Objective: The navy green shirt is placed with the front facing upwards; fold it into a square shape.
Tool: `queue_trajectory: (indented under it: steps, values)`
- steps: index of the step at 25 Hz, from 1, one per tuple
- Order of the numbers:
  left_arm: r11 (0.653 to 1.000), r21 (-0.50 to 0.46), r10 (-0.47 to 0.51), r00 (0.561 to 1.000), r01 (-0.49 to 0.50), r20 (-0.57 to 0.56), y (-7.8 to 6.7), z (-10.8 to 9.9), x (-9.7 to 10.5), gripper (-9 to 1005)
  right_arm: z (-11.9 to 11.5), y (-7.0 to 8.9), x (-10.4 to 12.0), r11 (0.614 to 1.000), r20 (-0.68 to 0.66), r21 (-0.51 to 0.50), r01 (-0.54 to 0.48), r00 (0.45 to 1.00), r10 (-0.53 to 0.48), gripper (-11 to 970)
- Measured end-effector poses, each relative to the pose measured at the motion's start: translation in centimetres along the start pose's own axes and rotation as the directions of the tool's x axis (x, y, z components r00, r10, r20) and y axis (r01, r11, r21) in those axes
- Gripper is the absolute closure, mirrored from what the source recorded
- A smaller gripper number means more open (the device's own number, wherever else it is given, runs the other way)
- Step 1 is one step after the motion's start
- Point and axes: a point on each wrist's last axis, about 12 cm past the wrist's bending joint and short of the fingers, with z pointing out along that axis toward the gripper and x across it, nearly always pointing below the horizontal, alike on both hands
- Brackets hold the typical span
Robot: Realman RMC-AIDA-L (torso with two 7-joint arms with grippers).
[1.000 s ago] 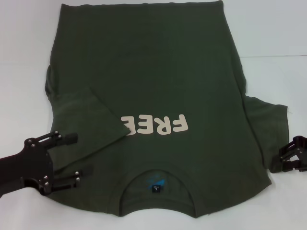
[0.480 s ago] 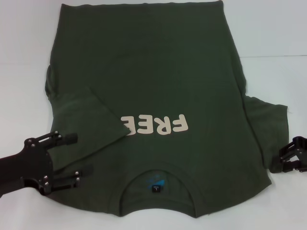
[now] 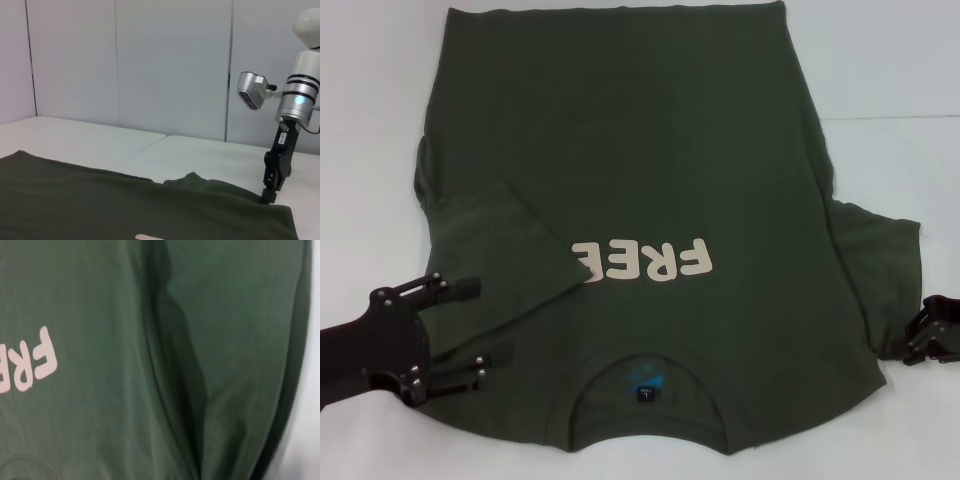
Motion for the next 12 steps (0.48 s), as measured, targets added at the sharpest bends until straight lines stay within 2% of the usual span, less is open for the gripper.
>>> queue_trajectory:
  steps: [5, 12]
  values:
    - [1.0, -0.003, 0.0, 1.0, 0.0, -0.001, 0.03, 0.0, 0.01, 162, -0.03, 0.09, -0.07, 1.0, 0.001, 0.001, 0.004, 1.0, -0.004, 923]
    - [1.0, -0.002, 0.002, 1.0, -0.002, 0.001, 0.08, 0.06, -0.06, 162, -0.2, 0.04, -0.19, 1.0, 0.008, 0.001, 0.005, 1.0, -0.005, 945]
